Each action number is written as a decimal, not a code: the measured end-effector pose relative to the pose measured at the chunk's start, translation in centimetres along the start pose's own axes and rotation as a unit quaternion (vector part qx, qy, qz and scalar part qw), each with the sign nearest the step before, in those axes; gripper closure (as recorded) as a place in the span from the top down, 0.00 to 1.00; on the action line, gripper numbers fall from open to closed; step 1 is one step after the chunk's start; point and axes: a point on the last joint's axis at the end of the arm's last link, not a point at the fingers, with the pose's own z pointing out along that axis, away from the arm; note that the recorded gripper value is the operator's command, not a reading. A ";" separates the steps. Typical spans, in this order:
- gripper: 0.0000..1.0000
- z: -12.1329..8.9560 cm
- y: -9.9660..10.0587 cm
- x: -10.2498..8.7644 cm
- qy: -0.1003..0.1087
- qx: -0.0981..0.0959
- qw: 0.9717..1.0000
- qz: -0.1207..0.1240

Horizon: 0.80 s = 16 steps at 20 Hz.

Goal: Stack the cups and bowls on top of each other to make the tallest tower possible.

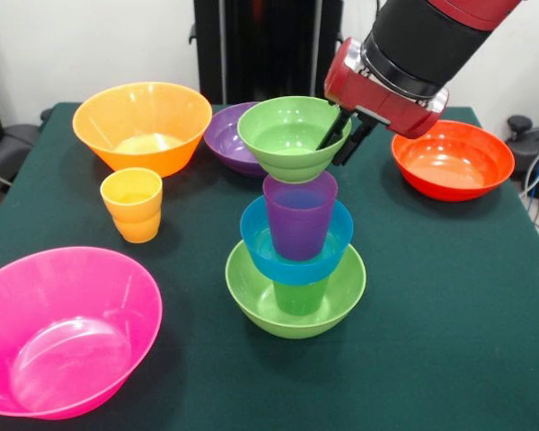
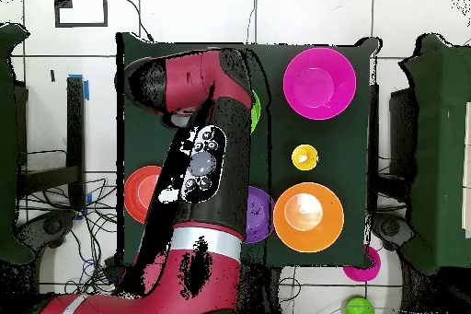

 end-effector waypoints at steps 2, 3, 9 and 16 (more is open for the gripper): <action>0.00 0.0 0.2 -0.1 -0.006 -0.002 1.000 -0.001; 0.00 0.0 0.3 -0.1 -0.010 -0.002 1.000 -0.002; 0.00 -0.1 0.9 -0.3 -0.025 -0.006 1.000 -0.005; 0.00 -0.3 1.5 -0.1 -0.030 -0.007 0.999 -0.010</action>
